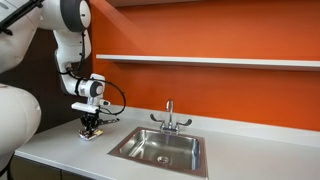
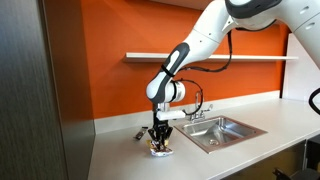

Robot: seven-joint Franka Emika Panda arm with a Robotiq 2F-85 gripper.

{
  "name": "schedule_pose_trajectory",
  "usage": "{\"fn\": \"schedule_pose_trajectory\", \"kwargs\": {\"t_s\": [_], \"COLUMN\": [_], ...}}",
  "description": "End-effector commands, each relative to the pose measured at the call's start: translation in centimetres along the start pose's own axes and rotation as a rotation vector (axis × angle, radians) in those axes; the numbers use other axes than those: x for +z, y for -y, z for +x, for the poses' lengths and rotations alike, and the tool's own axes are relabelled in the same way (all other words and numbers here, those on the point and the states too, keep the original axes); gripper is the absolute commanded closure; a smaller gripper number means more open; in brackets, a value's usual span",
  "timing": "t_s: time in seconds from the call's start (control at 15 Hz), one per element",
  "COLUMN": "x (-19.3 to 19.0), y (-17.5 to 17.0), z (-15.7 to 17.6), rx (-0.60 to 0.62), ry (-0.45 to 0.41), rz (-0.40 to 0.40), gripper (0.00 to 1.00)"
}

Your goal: Put the brown packet inside the sink

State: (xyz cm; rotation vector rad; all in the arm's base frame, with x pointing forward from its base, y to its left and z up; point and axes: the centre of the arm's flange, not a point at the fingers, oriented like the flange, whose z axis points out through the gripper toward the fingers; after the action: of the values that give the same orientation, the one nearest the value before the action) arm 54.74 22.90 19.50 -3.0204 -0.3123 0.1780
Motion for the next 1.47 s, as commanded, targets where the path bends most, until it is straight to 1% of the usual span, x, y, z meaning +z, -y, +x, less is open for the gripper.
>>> {"fn": "schedule_pose_trajectory", "kwargs": {"t_s": [0.0,0.13,0.2,0.6,1.0,1.4], "x": [-0.1,-0.2,-0.3,-1.4,-4.8,-8.8], "y": [-0.2,-0.1,-0.1,0.4,1.6,2.3], "z": [0.3,0.3,0.3,0.1,-0.6,-2.4], "rx": [0.011,0.014,0.015,0.024,0.024,0.033], "ry": [0.007,0.004,0.003,-0.002,-0.033,-0.070], "rz": [-0.022,-0.021,-0.020,-0.023,-0.037,-0.048], "gripper": [1.00,0.98,1.00,0.99,0.99,0.99]}}
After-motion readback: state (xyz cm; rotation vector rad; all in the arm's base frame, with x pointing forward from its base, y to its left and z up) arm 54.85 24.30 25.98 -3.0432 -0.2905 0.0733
